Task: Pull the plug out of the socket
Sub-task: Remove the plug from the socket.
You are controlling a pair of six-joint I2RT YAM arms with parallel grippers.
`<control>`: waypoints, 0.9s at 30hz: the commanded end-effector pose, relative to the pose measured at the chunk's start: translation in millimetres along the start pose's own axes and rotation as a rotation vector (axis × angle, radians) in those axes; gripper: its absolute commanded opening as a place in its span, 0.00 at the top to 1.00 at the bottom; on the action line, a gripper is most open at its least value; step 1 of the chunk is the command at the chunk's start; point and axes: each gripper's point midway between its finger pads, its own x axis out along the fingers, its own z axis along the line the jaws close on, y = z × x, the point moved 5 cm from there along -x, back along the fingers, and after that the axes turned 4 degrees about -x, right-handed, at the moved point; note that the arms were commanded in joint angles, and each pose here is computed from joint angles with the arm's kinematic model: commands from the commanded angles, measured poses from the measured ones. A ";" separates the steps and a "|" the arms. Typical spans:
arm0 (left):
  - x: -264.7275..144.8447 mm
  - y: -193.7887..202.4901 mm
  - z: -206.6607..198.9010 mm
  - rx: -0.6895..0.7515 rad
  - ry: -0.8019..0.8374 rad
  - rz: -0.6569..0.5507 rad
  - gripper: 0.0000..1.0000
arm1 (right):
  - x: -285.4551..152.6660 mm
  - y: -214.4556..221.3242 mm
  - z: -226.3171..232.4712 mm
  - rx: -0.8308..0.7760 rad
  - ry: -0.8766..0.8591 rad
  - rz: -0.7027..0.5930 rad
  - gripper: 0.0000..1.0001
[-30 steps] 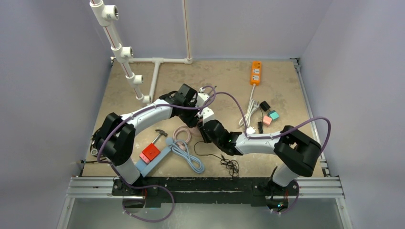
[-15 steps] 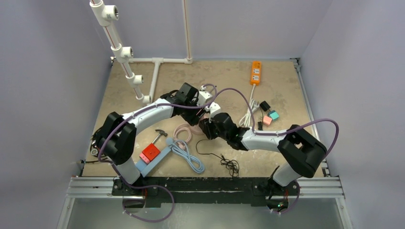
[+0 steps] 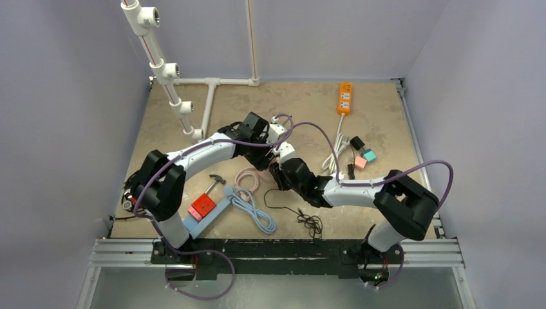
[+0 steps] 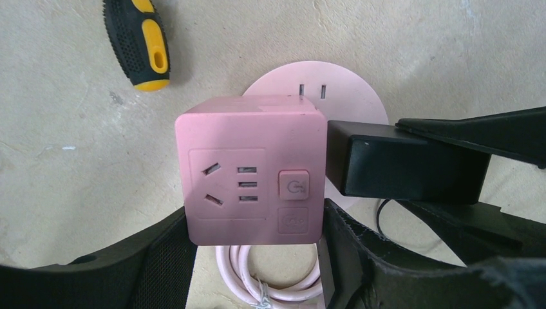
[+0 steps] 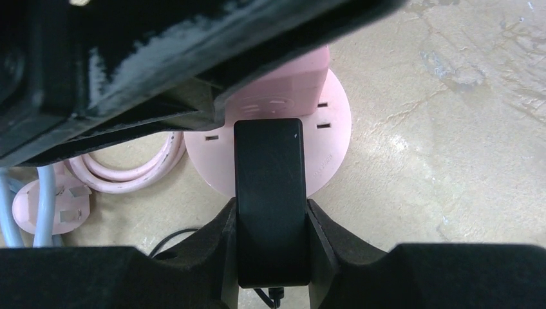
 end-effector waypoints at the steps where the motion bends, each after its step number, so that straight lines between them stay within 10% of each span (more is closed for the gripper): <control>1: 10.5 24.7 19.1 -0.035 -0.116 0.114 1.00 | -7.2 -34.0 8.1 0.068 0.092 -0.124 1.00; 27: 11.0 24.6 20.3 -0.041 -0.124 0.117 1.00 | -14.8 -33.9 34.0 0.039 0.061 -0.142 1.00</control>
